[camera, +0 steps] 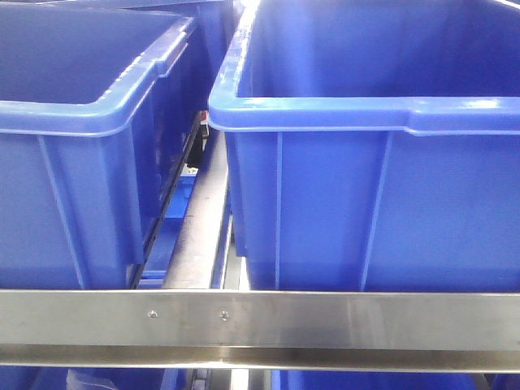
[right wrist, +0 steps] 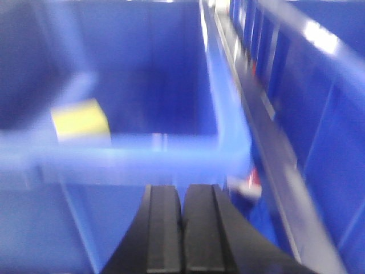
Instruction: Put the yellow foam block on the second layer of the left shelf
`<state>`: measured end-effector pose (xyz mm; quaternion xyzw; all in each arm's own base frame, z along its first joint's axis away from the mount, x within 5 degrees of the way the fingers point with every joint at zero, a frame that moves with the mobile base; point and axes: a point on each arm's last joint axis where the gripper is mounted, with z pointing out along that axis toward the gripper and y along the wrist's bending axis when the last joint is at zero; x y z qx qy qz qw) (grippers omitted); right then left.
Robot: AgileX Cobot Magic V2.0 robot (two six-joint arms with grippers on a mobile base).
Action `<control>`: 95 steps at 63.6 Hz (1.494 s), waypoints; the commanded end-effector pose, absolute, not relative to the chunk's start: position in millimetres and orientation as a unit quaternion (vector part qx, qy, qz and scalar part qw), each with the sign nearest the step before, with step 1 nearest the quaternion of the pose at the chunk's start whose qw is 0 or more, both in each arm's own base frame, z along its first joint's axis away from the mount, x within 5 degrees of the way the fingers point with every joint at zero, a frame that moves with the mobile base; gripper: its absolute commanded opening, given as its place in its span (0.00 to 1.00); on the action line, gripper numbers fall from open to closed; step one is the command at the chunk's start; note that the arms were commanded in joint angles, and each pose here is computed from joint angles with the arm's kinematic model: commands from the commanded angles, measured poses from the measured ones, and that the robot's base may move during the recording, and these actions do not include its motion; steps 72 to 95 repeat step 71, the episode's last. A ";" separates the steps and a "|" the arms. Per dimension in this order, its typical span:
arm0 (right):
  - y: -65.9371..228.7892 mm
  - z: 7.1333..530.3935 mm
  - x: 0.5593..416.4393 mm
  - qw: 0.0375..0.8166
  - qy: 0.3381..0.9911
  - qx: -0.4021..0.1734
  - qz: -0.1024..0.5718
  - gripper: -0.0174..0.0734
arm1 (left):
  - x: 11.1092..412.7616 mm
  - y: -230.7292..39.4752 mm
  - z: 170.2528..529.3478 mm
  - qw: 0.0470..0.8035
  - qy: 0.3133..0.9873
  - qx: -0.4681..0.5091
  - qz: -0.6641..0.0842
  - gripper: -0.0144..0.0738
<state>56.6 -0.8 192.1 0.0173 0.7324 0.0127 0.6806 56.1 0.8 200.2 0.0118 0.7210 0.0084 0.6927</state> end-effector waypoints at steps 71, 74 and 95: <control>-0.6 204.5 54.5 0.716 0.697 0.017 0.013 0.25 | 56.5 -1.4 199.7 0.717 0.697 0.019 -0.004 0.32; -0.6 204.5 54.5 0.716 0.697 0.017 0.013 0.25 | 56.5 -1.4 199.7 0.717 0.697 0.019 -0.004 0.32; -0.6 204.5 54.5 0.716 0.697 0.017 0.013 0.25 | 56.5 -1.4 199.7 0.717 0.697 0.019 -0.004 0.32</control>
